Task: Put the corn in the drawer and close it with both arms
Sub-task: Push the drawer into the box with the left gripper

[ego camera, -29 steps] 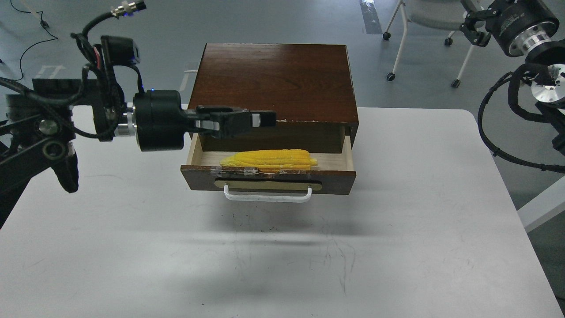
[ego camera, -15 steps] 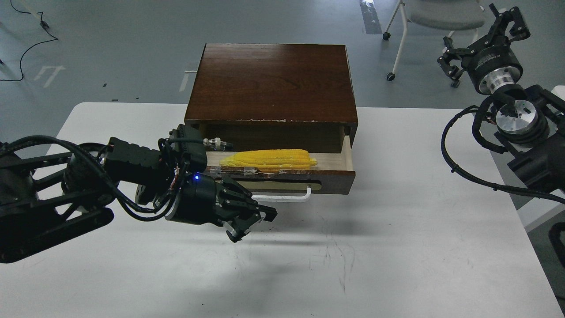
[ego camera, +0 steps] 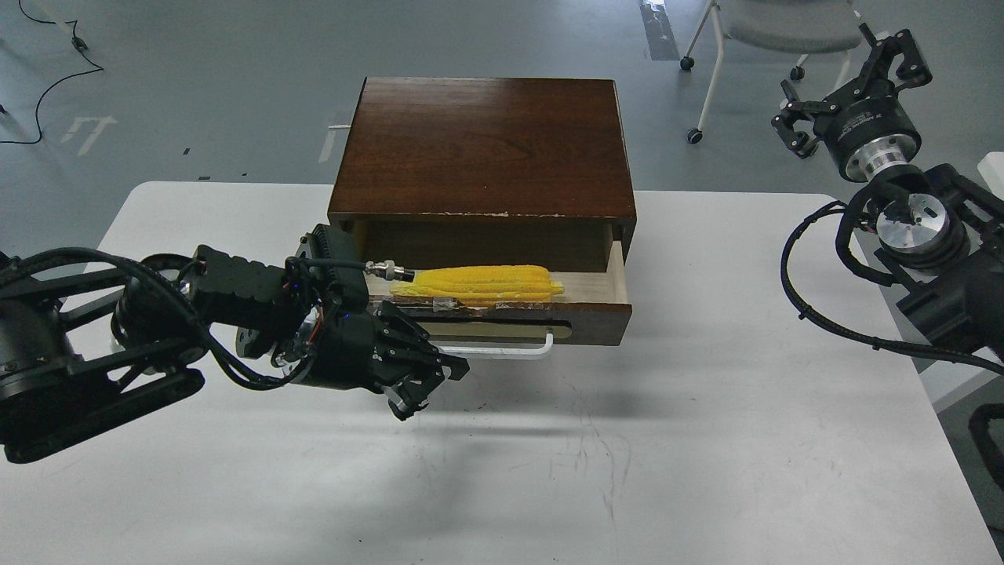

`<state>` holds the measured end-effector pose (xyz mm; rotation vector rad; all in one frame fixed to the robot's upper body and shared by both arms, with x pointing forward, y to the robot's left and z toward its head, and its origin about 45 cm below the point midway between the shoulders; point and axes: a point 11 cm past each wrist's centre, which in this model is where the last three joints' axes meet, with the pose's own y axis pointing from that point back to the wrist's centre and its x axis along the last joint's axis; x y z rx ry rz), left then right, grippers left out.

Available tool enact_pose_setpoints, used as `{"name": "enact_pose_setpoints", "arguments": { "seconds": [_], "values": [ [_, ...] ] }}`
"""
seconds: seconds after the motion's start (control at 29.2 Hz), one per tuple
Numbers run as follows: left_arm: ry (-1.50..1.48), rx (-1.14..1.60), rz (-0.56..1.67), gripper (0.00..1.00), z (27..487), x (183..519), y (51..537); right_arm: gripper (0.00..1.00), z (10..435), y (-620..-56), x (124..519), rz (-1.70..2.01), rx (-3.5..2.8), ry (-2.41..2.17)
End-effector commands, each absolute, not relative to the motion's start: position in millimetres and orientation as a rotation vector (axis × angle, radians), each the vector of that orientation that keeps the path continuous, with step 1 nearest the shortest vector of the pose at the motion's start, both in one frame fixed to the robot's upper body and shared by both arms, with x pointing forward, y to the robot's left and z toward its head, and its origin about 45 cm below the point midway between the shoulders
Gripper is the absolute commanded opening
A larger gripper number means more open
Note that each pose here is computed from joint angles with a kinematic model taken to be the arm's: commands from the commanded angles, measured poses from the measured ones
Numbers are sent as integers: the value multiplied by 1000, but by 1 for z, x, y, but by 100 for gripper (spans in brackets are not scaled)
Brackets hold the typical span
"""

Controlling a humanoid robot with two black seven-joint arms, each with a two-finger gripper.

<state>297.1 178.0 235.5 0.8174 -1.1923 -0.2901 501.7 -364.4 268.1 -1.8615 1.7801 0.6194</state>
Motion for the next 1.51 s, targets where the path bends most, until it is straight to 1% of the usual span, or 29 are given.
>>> {"name": "enact_pose_setpoints", "arguments": {
  "seconds": [0.0, 0.24, 0.86, 1.06, 1.23, 1.47],
  "values": [
    [-1234, 855, -297, 0, 234, 301, 180, 100, 267, -363, 502, 608, -1882, 1786],
    [-1253, 852, -306, 0, 235, 301, 176, 100, 269, -362, 502, 605, -1885, 1782],
    [-1241, 945, -230, 0, 237, 339, 192, 100, 275, -363, 502, 588, -1910, 1732],
    [-1231, 957, -222, 0, 235, 344, 195, 100, 277, -362, 503, 585, -1911, 1728],
    [-1200, 995, -198, 0, 227, 355, 202, 100, 277, -363, 502, 583, -1912, 1730],
    [-1194, 1016, -181, 0, 227, 364, 205, 100, 277, -362, 502, 578, -1920, 1730]
  ]
}}
